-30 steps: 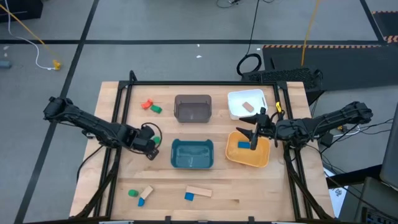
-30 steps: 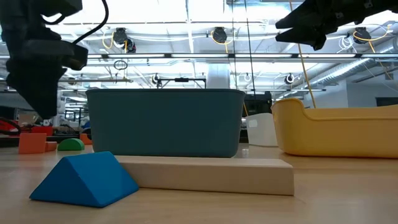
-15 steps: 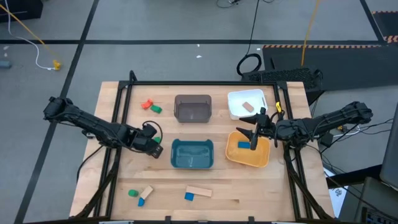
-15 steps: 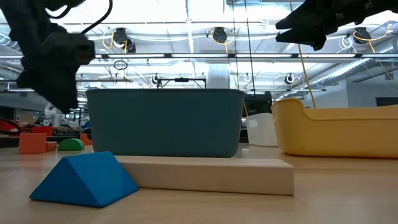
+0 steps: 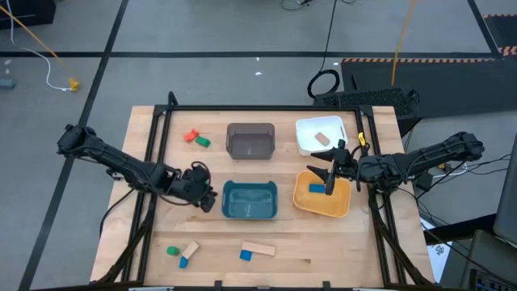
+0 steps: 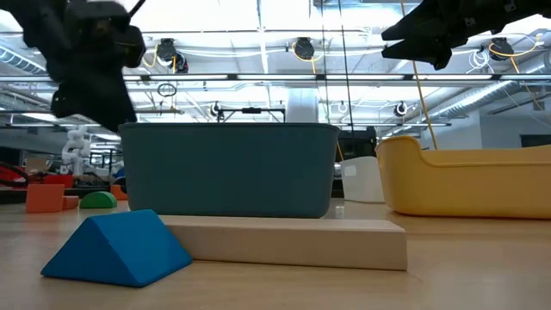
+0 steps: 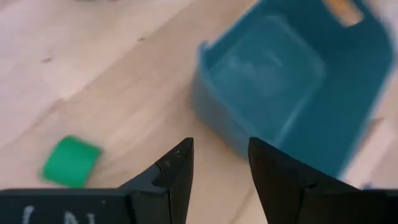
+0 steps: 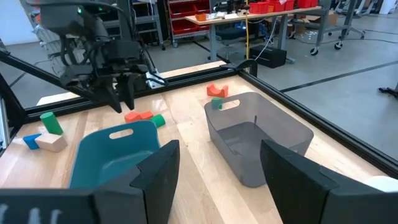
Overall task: Sort & place blocks by color
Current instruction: Put the middle orange block into the transparent black bin
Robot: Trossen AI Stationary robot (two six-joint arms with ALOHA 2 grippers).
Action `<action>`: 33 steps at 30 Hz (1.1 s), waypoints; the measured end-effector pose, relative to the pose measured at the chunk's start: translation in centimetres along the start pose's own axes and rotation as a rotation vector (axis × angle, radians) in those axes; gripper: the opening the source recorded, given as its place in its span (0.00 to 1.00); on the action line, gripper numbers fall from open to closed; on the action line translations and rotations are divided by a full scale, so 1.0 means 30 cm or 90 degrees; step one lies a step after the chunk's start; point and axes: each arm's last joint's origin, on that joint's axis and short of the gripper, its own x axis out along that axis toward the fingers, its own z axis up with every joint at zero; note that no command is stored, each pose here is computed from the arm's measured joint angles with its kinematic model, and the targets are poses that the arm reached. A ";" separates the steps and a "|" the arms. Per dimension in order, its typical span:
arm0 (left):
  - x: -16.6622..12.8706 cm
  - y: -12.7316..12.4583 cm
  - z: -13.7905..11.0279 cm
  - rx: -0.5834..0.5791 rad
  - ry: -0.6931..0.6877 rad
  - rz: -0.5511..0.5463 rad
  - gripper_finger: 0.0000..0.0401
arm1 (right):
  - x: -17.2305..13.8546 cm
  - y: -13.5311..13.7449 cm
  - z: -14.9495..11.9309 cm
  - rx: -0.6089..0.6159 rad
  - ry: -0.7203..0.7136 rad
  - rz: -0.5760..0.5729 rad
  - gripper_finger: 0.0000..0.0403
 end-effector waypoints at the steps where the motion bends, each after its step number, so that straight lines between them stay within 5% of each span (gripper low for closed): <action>1: -0.001 0.000 -0.003 -0.005 -0.005 0.006 0.39 | 0.000 0.000 0.000 0.000 0.000 0.000 0.53; 5: -0.003 0.013 -0.011 -0.044 -0.008 0.037 0.46 | 0.000 0.000 0.000 0.000 0.000 0.000 0.53; 16: 0.016 0.019 -0.089 0.010 0.075 0.107 0.86 | 0.000 0.000 0.000 0.000 0.000 0.000 0.53; 22: 0.094 0.021 -0.144 0.031 0.117 0.200 0.86 | 0.000 0.000 0.000 0.000 0.000 0.000 0.53; 33: 0.113 0.019 -0.180 0.018 0.141 0.219 0.80 | 0.000 0.000 0.000 0.000 0.000 0.000 0.53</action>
